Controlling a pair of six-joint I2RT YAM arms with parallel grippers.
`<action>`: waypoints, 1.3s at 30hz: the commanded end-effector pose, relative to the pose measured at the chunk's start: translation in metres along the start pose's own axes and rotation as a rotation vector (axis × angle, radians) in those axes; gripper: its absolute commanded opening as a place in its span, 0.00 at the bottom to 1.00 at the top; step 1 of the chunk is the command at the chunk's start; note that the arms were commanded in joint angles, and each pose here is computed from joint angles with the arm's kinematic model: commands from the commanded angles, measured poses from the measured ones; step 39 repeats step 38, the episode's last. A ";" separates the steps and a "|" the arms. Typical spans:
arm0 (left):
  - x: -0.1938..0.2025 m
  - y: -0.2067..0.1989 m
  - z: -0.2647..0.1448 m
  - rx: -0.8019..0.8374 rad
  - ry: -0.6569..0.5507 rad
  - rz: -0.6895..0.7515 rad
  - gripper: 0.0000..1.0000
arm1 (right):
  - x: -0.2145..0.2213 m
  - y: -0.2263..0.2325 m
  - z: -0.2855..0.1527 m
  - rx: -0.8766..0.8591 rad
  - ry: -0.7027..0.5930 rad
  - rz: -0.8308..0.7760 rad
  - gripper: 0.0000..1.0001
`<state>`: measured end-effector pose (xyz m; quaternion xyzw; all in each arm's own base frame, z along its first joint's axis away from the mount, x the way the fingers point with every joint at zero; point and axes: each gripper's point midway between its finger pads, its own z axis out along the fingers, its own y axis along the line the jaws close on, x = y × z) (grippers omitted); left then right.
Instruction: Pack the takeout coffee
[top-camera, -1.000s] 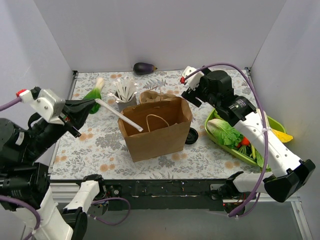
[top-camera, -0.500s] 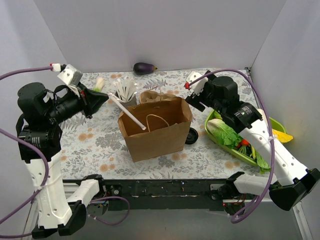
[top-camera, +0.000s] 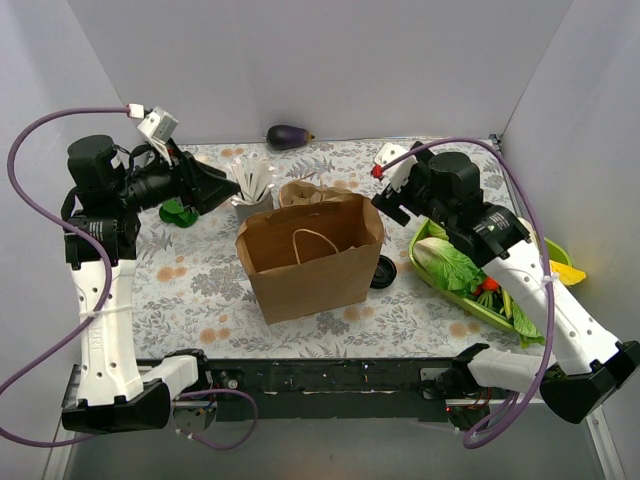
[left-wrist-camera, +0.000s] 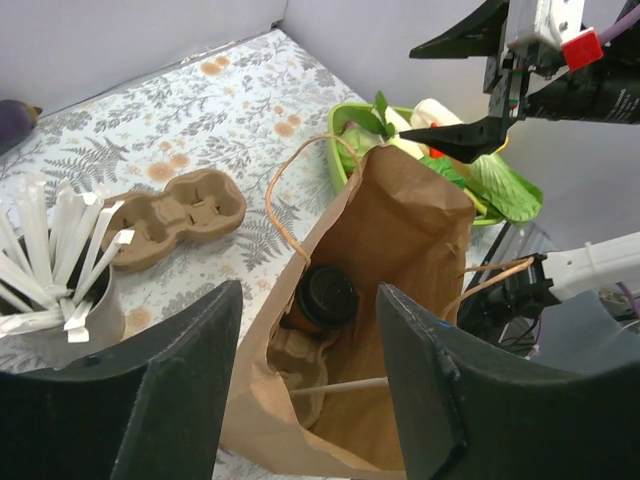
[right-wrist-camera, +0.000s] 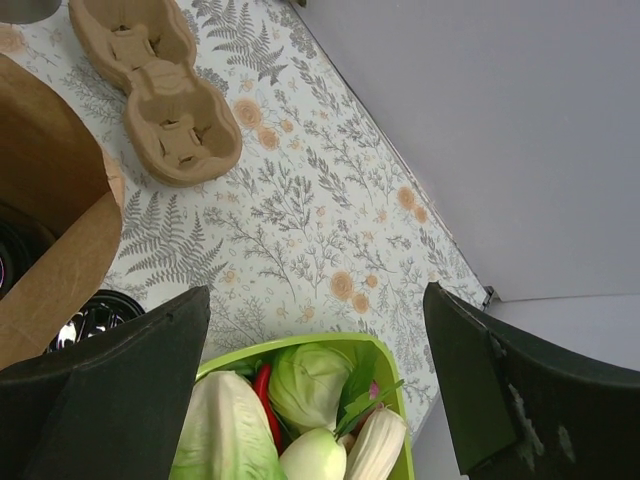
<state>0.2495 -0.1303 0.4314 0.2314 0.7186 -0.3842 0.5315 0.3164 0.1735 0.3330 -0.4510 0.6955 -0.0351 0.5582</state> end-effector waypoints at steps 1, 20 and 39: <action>-0.035 -0.021 -0.004 0.054 -0.092 0.049 0.59 | -0.022 -0.012 -0.017 0.003 -0.040 0.035 0.95; -0.032 0.071 -0.042 -0.571 -0.143 0.072 0.98 | 0.007 -0.047 -0.074 0.234 0.243 0.384 0.98; -0.058 0.162 -0.021 -0.750 -0.162 0.169 0.98 | -0.122 -0.129 -0.012 0.403 -0.173 0.439 0.98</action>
